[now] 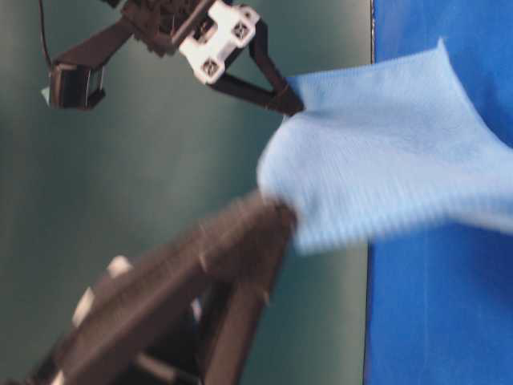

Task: Fold the light blue towel.
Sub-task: 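Swing the left gripper down and right, rotating the strip vertical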

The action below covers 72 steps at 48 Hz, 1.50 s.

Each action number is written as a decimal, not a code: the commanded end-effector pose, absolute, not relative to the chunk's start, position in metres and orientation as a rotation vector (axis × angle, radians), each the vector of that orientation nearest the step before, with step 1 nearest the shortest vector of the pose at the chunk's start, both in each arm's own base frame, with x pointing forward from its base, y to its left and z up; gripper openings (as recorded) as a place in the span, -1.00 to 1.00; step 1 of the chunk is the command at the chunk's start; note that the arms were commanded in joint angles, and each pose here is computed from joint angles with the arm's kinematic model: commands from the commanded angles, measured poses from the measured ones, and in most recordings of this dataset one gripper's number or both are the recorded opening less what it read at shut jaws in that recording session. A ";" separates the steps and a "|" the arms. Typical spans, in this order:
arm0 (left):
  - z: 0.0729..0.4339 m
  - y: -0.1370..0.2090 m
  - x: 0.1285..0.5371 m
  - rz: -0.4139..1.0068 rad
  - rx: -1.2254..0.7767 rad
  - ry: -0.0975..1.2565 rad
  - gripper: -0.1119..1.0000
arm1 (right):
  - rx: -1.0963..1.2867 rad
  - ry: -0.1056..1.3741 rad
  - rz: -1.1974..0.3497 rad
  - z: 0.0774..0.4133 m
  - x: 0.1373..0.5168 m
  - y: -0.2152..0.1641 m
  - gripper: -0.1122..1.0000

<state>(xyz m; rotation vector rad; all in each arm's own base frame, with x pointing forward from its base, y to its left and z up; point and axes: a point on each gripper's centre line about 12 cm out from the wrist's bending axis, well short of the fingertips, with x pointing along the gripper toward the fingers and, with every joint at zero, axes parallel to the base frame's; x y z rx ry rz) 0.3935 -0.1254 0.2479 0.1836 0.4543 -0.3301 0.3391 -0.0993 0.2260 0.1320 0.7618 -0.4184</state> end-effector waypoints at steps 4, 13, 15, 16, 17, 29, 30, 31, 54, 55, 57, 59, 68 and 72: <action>0.271 -0.144 0.405 -0.366 0.211 0.378 -0.76 | 0.115 0.724 -0.440 0.240 0.347 -0.111 -0.75; 0.264 -0.147 0.414 -0.366 0.216 0.385 -0.76 | 0.103 0.730 -0.442 0.239 0.343 -0.111 -0.75; 0.263 -0.148 0.417 -0.365 0.213 0.379 -0.76 | 0.101 0.731 -0.442 0.239 0.341 -0.110 -0.75; 0.262 -0.148 0.419 -0.366 0.215 0.377 -0.76 | 0.102 0.731 -0.443 0.239 0.339 -0.111 -0.75; 0.261 -0.149 0.422 -0.363 0.212 0.373 -0.76 | 0.102 0.733 -0.444 0.238 0.337 -0.110 -0.75; 0.251 -0.153 0.472 -0.340 0.245 0.290 -0.76 | 0.120 0.741 -0.484 0.239 0.297 -0.108 -0.75; 0.251 -0.154 0.477 -0.338 0.245 0.285 -0.76 | 0.122 0.744 -0.490 0.239 0.292 -0.108 -0.75; 0.251 -0.154 0.482 -0.335 0.246 0.281 -0.76 | 0.120 0.748 -0.494 0.239 0.289 -0.107 -0.75; 0.238 -0.153 0.531 -0.305 0.235 0.276 -0.76 | 0.108 0.825 -0.514 0.227 0.276 -0.107 -0.75; 0.236 -0.153 0.530 -0.305 0.233 0.281 -0.76 | 0.105 0.831 -0.511 0.225 0.279 -0.107 -0.75; 0.232 -0.151 0.526 -0.305 0.226 0.296 -0.76 | 0.107 0.839 -0.504 0.220 0.287 -0.109 -0.75; 0.229 -0.150 0.522 -0.304 0.215 0.310 -0.76 | 0.107 0.842 -0.495 0.216 0.295 -0.110 -0.75; 0.207 -0.141 0.493 -0.299 0.186 0.389 -0.76 | 0.103 0.815 -0.434 0.198 0.342 -0.117 -0.75; 0.198 -0.138 0.478 -0.295 0.160 0.417 -0.76 | 0.104 0.787 -0.409 0.192 0.361 -0.120 -0.75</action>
